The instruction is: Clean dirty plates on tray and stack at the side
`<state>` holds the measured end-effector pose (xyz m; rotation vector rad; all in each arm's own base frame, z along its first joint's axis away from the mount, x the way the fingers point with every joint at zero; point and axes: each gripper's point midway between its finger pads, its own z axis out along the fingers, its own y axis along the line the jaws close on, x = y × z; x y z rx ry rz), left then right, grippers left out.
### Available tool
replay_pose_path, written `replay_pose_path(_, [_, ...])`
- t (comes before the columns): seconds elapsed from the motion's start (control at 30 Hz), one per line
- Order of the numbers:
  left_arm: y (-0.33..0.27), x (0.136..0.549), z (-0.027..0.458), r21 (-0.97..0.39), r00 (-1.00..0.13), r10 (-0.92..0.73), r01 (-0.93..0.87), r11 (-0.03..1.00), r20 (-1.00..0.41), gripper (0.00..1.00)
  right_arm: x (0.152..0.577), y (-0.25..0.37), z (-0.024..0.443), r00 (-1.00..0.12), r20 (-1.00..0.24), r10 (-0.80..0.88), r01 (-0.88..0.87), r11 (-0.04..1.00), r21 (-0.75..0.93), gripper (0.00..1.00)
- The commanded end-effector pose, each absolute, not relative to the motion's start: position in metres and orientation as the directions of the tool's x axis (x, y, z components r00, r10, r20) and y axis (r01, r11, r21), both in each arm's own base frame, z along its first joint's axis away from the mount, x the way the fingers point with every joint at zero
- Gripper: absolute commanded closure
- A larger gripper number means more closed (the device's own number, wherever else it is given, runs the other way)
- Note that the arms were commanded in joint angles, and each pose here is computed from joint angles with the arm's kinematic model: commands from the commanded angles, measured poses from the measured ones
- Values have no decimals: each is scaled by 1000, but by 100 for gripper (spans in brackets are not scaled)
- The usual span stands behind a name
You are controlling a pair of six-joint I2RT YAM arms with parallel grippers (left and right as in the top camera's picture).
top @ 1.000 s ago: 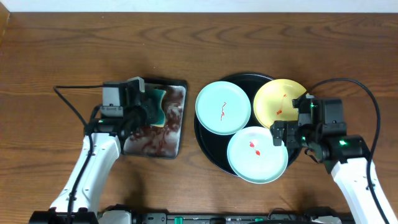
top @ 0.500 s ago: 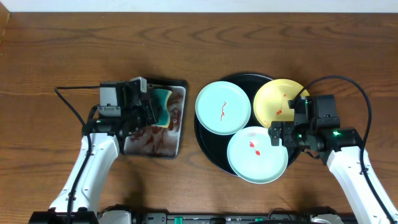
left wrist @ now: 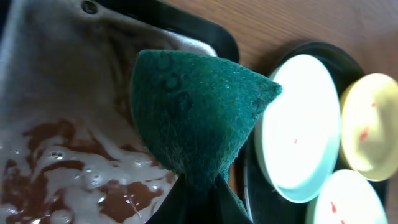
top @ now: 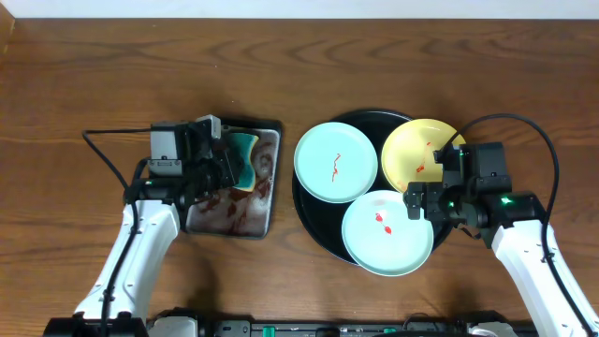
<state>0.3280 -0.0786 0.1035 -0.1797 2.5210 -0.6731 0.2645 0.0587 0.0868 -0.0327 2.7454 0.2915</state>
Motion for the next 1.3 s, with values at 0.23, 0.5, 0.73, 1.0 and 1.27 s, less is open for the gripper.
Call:
replay_pose_path(0.23, [-83,314,51,-282,-907,-131,-14,959,-401,93,269,63,93,-921,-390,-1,-88,975,205,1])
replay_pose_path(0.5, [-100,306,31,-282,-935,-117,-18,959,-335,93,269,63,93,-921,-390,0,-88,975,206,1])
replay_pose_path(0.73, [-130,297,33,-322,-943,-70,41,946,-325,93,269,63,93,-921,-390,-1,-88,975,206,1])
replay_pose_path(1.0, [-138,307,39,-349,-927,-98,37,936,-361,93,269,63,93,-921,-390,-1,-88,975,206,1])
replay_pose_path(1.27, [-123,324,73,-354,-877,-164,8,935,-452,93,270,63,93,-920,-391,-1,-88,975,206,1])
